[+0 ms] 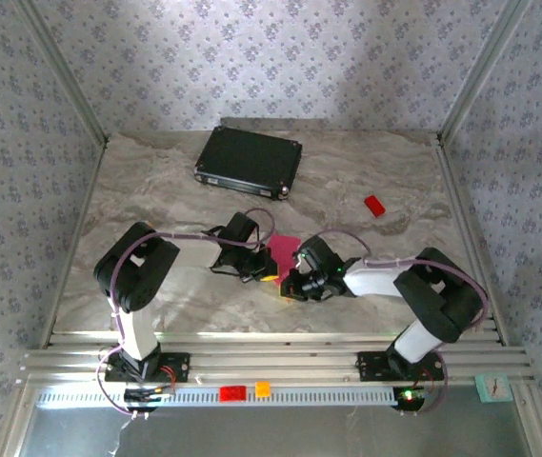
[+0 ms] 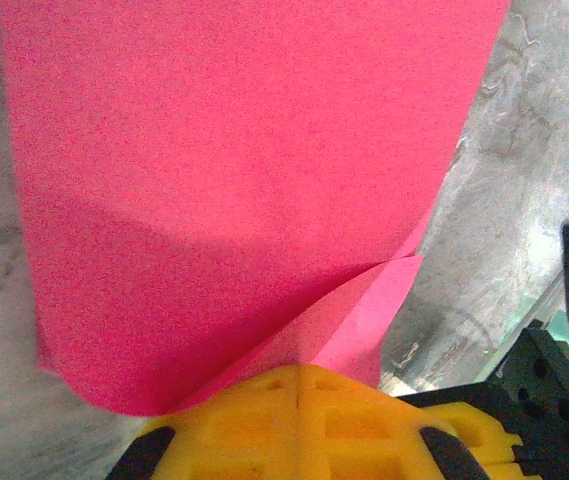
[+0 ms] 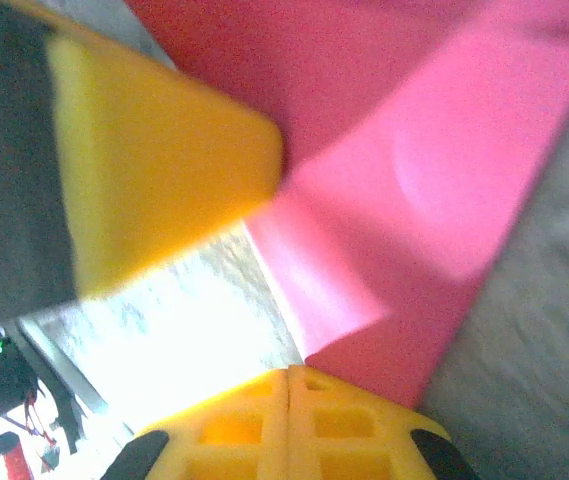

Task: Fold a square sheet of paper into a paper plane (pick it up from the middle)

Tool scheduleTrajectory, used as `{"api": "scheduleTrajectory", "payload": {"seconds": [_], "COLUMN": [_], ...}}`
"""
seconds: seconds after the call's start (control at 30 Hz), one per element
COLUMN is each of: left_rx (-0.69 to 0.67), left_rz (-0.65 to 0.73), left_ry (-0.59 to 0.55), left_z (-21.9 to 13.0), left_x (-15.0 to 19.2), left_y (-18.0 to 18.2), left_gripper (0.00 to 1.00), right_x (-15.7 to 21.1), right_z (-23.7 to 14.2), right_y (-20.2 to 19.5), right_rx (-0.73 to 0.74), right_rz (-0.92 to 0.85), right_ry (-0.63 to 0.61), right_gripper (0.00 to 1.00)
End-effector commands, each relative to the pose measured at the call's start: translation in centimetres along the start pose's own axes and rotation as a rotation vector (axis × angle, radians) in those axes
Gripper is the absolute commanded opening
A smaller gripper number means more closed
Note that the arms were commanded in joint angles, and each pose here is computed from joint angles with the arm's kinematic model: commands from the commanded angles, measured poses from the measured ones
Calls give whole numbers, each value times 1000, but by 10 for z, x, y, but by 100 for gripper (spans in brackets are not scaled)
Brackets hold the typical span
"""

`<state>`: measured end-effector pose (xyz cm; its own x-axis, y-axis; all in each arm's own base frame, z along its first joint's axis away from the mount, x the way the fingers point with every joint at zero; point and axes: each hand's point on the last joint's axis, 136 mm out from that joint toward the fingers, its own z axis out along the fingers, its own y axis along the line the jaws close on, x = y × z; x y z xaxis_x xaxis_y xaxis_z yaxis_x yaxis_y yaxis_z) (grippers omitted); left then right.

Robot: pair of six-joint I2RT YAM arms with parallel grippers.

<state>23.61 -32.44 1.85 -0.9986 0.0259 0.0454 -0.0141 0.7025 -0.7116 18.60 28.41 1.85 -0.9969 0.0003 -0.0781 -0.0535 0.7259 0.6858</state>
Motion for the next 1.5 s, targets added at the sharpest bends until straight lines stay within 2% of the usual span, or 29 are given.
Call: {"api": "scheduleTrajectory", "payload": {"seconds": [0.0,0.13,0.37,0.67,0.83,1.07,1.23,1.47], "left_rx": [-126,-124,-112,-104,-97,-40,10,-18], "left_rz": [-77,-82,-90,-90,-87,-32,36,25], "left_ry": [17,10,3,4,3,-13,-49,-30], "left_z": [10,9,9,12,11,1,-17,-17], "left_x": [12,12,12,11,11,1,-9,9], "left_y": [41,41,39,37,34,6,-27,-13], "left_gripper": [1,1,1,1,1,5,10,7], "right_x": [40,41,3,-30,-25,21,22,17], "right_z": [-4,-13,-37,-12,-1,3,-1,-3], "right_y": [-31,-30,7,18,-4,-54,-57,-54], "right_rx": [68,46,-51,-60,0,151,175,177], "right_rz": [62,68,37,54,97,145,136,123], "right_ry": [108,92,-42,-32,-21,68,77,71], "right_gripper": [7,7,4,5,6,3,2,2]}}
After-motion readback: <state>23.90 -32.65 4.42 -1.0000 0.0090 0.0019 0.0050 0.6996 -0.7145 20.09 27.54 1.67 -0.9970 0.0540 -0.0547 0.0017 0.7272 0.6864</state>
